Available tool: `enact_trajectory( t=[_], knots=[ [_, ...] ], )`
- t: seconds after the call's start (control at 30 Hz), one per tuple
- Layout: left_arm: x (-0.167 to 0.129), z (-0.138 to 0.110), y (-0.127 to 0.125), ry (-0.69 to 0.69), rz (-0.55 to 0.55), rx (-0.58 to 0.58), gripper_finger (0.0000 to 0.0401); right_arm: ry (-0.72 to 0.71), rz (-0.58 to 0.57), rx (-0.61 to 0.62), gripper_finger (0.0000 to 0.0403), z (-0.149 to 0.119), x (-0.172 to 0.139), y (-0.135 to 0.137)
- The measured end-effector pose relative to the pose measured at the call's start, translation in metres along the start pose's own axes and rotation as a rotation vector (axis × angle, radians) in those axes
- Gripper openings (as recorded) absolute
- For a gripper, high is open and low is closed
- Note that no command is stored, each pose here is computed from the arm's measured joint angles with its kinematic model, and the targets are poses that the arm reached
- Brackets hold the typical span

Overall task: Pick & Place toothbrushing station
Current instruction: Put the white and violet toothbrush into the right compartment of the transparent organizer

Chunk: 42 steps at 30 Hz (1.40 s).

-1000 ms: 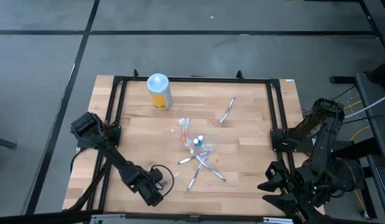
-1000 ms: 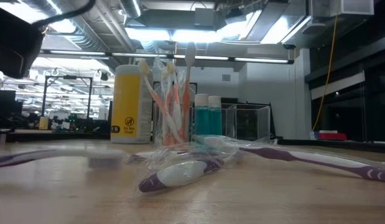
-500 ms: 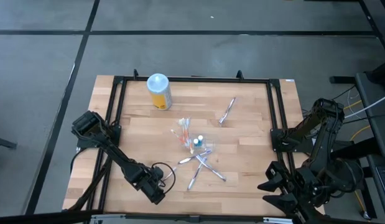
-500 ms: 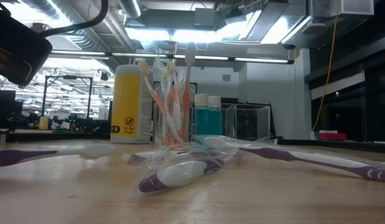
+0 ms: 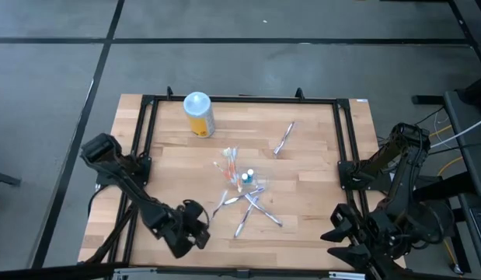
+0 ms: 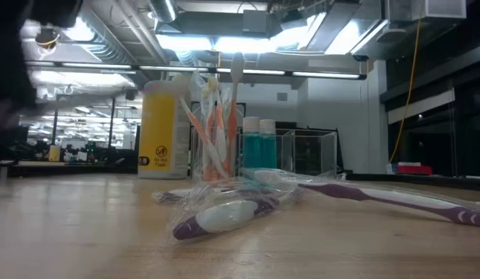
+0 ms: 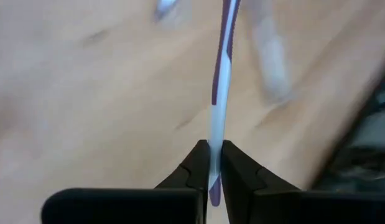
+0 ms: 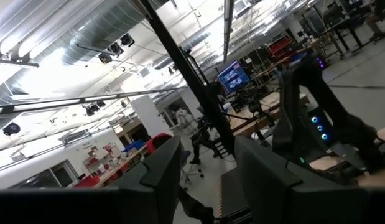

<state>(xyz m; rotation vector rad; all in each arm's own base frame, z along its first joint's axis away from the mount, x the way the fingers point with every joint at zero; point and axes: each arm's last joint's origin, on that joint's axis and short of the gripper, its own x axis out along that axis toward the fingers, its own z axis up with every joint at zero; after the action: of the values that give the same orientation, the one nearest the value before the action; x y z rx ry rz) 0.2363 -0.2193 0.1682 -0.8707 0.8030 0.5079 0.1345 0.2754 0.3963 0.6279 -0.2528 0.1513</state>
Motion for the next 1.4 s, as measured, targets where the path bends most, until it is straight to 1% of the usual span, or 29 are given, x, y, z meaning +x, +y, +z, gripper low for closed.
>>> enact_trajectory(
  t=[0.07,0.13,0.2,0.27,0.43,0.57,0.67,0.77,0.87,1.03,1.27,1.4],
  knots=[
    [-0.009,-0.001,-0.007,-0.094,-0.088,-0.016,0.0016,0.008,-0.011,0.012,0.0155,-0.002,0.003,-0.002],
    [-0.019,0.000,-0.016,-0.174,-0.192,-0.007,0.0015,0.016,-0.024,0.025,0.0155,-0.004,0.007,-0.006],
    [-0.032,0.002,-0.030,-0.229,-0.318,-0.013,0.0015,0.028,-0.014,0.040,0.0155,-0.007,0.014,-0.010],
    [-0.042,0.005,-0.042,-0.273,-0.424,0.015,0.0015,0.040,0.009,0.058,0.0155,-0.009,0.023,-0.016],
    [-0.065,0.024,-0.071,-0.402,-0.689,0.074,0.0014,0.064,0.063,0.088,0.0152,-0.009,0.050,-0.035],
    [-0.078,0.039,-0.085,-0.469,-0.872,0.111,0.0014,0.083,0.097,0.119,0.0145,-0.007,0.067,-0.049],
    [-0.083,0.048,-0.091,-0.508,-0.912,0.142,0.0014,0.109,0.072,0.113,0.0145,-0.009,0.075,-0.059],
    [-0.085,0.057,-0.099,-0.490,-0.938,0.179,0.0014,0.121,0.037,0.082,0.0144,-0.010,0.080,-0.067],
    [-0.084,0.064,-0.104,-0.472,-0.940,0.208,0.0014,0.134,0.001,0.052,0.0144,-0.010,0.086,-0.075],
    [-0.084,0.073,-0.108,-0.468,-0.967,0.229,0.0014,0.161,-0.073,0.044,0.0144,-0.011,0.095,-0.092],
    [-0.082,0.076,-0.108,-0.454,-0.979,0.239,0.0014,0.165,-0.078,0.041,0.0144,-0.005,0.109,-0.109],
    [-0.082,0.077,-0.108,-0.447,-0.984,0.240,0.0014,0.175,-0.057,0.042,0.0144,-0.001,0.116,-0.118]
  ],
)
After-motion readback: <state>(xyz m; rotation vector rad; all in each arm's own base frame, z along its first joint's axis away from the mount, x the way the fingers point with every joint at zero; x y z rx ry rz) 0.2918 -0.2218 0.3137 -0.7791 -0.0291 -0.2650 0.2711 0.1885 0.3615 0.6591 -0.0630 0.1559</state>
